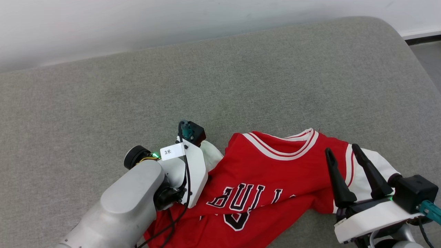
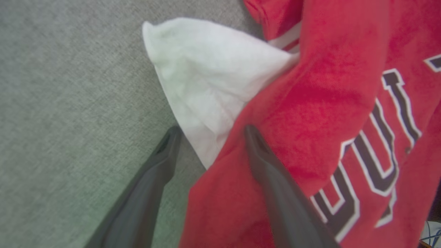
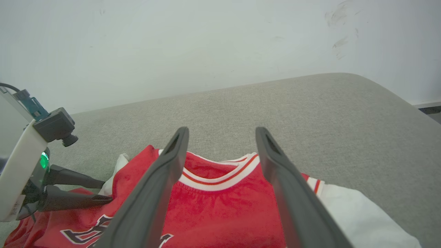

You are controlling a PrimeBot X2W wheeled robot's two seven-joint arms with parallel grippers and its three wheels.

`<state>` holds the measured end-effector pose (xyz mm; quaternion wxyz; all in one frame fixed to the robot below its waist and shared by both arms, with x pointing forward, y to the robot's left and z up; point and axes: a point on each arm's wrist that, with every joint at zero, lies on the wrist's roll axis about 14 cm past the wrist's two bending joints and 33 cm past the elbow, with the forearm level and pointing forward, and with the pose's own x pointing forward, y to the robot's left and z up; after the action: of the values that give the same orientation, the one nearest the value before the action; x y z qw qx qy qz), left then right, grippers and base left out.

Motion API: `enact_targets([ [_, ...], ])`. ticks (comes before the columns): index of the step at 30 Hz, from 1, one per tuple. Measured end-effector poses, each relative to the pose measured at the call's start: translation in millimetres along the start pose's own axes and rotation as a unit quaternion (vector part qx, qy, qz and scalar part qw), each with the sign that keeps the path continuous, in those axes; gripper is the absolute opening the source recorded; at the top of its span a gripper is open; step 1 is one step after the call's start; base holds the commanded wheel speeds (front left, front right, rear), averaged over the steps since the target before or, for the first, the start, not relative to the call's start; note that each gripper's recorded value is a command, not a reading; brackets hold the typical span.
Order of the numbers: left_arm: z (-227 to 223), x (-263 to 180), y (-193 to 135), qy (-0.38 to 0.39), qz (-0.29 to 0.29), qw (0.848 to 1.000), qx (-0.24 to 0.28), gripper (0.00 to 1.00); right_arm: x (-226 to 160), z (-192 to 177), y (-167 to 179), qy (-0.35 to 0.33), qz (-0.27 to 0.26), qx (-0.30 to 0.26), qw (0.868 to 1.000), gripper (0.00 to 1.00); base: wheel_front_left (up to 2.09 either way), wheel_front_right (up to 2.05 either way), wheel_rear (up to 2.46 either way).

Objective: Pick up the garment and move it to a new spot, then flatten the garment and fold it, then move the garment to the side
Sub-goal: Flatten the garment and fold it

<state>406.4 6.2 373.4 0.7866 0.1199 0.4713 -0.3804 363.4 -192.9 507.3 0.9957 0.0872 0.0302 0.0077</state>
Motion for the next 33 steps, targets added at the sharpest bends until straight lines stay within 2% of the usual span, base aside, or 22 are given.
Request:
enact_targets([
  [3, 5.5, 1.6, 1.8, -0.019, 0.001, 1.000, -0.003, 0.00, 0.7, -1.4, 0.2, 0.001, 0.000, 0.002, 1.000, 1.00, 0.00, 0.00, 0.00],
  [8, 28.2, -6.5, 10.6, -0.099, 0.020, 0.995, -0.017, 0.00, 1.4, -1.9, -0.8, 0.001, 0.000, 0.005, 1.000, 1.00, 0.00, 0.00, 0.00],
  [12, 50.7, -32.8, 31.4, -0.182, 0.057, 0.981, -0.035, 0.00, 1.5, -1.8, 1.7, 0.001, 0.004, 0.009, 1.000, 1.00, 0.00, 0.00, 0.00],
  [17, 47.5, -70.1, 53.0, -0.248, 0.106, 0.961, -0.059, 0.00, 2.2, -1.5, 9.4, 0.004, 0.017, 0.011, 1.000, 1.00, 0.00, 0.00, 0.00],
  [21, 19.3, -97.1, 66.8, -0.268, 0.150, 0.947, -0.090, 0.00, 3.7, 1.2, 15.8, 0.002, 0.028, 0.009, 1.000, 1.00, 0.00, 0.00, 0.00],
  [26, -42.1, -115.2, 71.2, -0.252, 0.194, 0.933, -0.166, 0.00, 6.0, 2.6, 27.4, 0.005, 0.047, 0.007, 0.999, 1.00, 0.00, 0.00, 0.00],
  [29, -83.0, -116.5, 64.6, -0.229, 0.209, 0.924, -0.222, 0.00, 6.2, 4.5, 32.6, 0.005, 0.055, 0.005, 0.998, 1.00, 0.00, 0.00, 0.00],
  [33, -122.1, -109.1, 44.6, -0.202, 0.201, 0.916, -0.284, 0.00, 5.2, 7.9, 37.2, 0.003, 0.062, 0.000, 0.998, 1.00, 0.00, 0.00, 0.00],
])
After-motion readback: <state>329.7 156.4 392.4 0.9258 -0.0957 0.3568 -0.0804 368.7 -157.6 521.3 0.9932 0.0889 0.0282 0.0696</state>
